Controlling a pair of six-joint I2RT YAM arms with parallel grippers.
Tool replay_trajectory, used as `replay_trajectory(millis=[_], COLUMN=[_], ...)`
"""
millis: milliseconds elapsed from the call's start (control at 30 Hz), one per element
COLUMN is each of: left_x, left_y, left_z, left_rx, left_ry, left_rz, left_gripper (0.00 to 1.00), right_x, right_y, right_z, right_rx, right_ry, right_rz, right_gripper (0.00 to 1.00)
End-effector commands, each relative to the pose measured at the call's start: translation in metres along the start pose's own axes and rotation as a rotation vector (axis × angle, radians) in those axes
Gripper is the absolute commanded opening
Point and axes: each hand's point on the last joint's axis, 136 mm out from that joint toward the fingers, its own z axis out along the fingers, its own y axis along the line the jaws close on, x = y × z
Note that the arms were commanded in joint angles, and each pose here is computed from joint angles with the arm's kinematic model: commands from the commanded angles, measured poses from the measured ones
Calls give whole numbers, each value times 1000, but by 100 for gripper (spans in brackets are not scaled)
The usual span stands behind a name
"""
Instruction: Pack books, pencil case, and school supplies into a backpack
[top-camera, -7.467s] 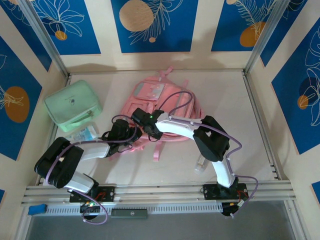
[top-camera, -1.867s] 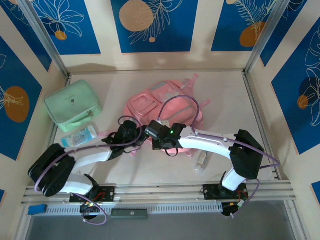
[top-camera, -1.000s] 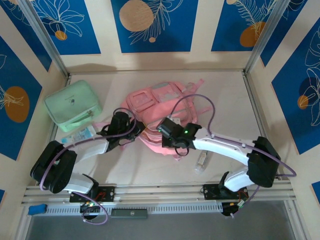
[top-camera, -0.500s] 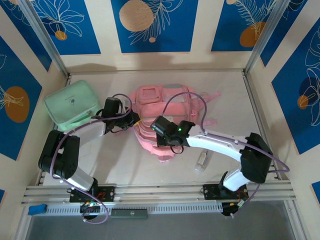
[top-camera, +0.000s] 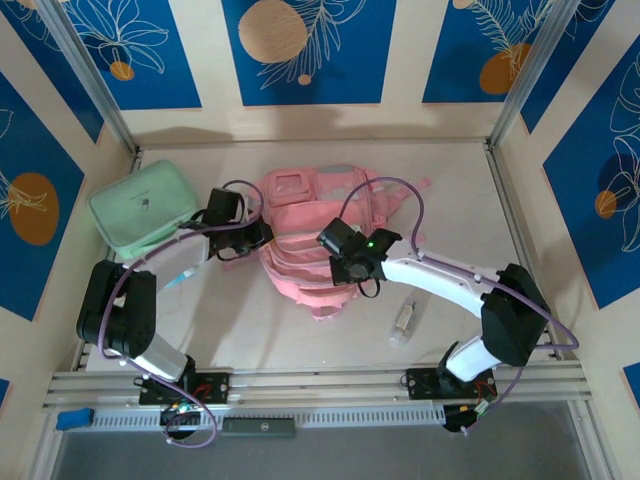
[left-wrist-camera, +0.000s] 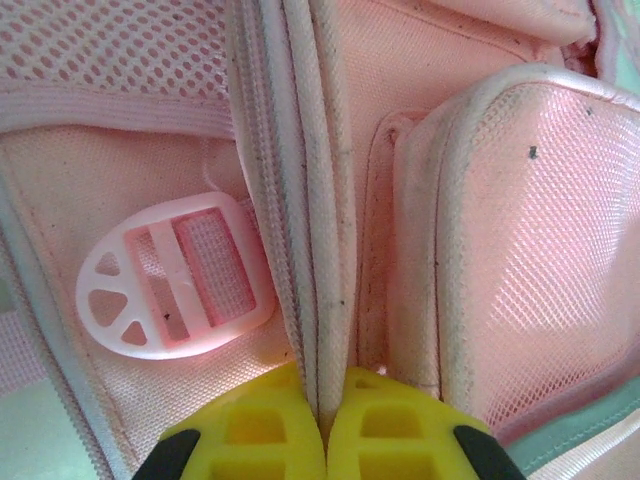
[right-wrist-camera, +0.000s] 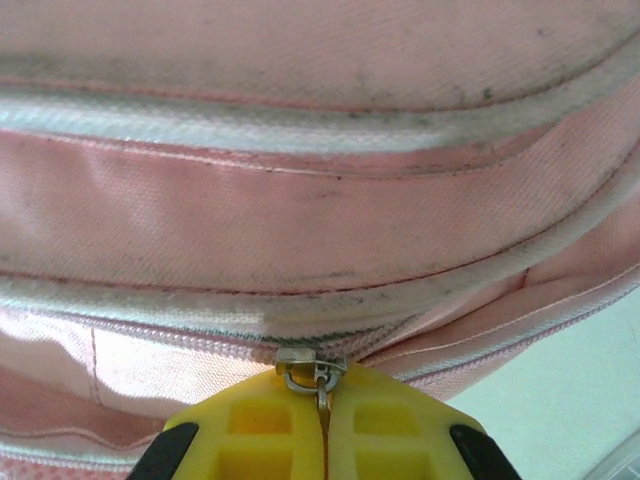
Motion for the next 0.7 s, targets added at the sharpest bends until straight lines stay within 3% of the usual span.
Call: replay_trajectory(millis=[0, 33, 67, 167, 233, 433, 667], left_x=[-32, -31, -29, -25, -12, 34, 84], left_y=[-7, -10, -10, -6, -11, -26, -44], left_z=[-9, -12, -17, -38, -50, -67, -59], left_rx=[12, 28, 24, -7, 45, 180, 194], left_ry=[-90, -88, -93, -137, -152, -227, -250], left_rz=[19, 12, 2, -14, -55, -260, -383], left_gripper=[18, 35, 43, 53, 59, 62, 57], right_x=[13, 12, 12, 17, 20, 23, 26], right_y=[22, 28, 31, 39, 43, 59, 59], right_z=[-13, -14, -12, -7, -7, -12, -9], right_rx=[-75, -91, -96, -134, -126, -152, -145], right_ry=[20, 20, 23, 35, 21, -9, -19], right_rz=[-100, -86, -68, -25, -26, -2, 22], right_gripper=[0, 0, 0, 0, 0, 0, 0])
